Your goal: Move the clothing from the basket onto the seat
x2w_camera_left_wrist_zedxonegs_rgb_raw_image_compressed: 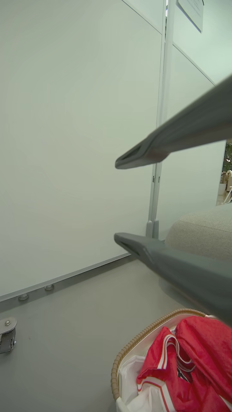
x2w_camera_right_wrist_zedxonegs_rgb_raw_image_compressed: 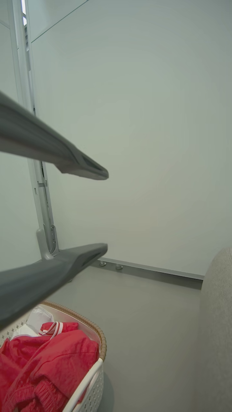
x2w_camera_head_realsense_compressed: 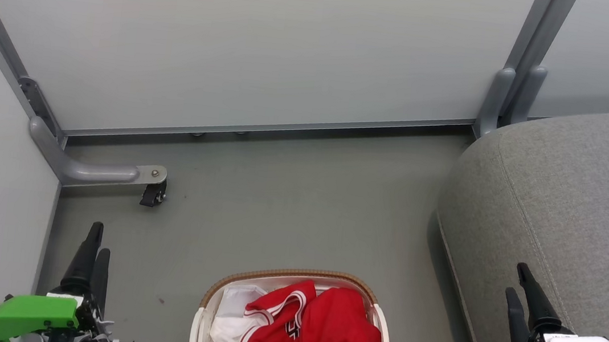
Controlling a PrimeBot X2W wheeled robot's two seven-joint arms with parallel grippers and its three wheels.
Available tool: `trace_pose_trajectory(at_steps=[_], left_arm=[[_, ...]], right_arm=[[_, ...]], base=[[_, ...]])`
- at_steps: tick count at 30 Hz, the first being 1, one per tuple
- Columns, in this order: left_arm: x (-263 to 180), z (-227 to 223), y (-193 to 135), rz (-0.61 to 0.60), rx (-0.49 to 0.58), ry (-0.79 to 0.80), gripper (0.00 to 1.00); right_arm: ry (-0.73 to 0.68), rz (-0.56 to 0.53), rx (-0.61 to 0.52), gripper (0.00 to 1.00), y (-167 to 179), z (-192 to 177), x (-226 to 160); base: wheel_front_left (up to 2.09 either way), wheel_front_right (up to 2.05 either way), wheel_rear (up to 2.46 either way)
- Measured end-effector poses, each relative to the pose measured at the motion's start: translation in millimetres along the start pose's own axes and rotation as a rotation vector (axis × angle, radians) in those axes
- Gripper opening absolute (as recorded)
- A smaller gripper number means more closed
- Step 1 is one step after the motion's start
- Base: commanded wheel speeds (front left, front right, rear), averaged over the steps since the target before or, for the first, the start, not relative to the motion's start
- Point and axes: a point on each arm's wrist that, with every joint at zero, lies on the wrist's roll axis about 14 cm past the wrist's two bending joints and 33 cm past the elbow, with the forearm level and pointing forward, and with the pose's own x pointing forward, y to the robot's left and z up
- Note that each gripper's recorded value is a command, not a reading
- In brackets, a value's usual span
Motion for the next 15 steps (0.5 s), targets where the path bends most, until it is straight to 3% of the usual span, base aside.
trace_pose_trajectory(at_steps=[15], left_arm=[[1.2, -10.6, -10.9, -0.034, 0.072, -0.005, 1.0]], right_arm=[[-0.055, 0.011, -0.116, 1.0, 5.2, 8.1, 1.0]], base=[[0.0, 0.0, 0.0]])
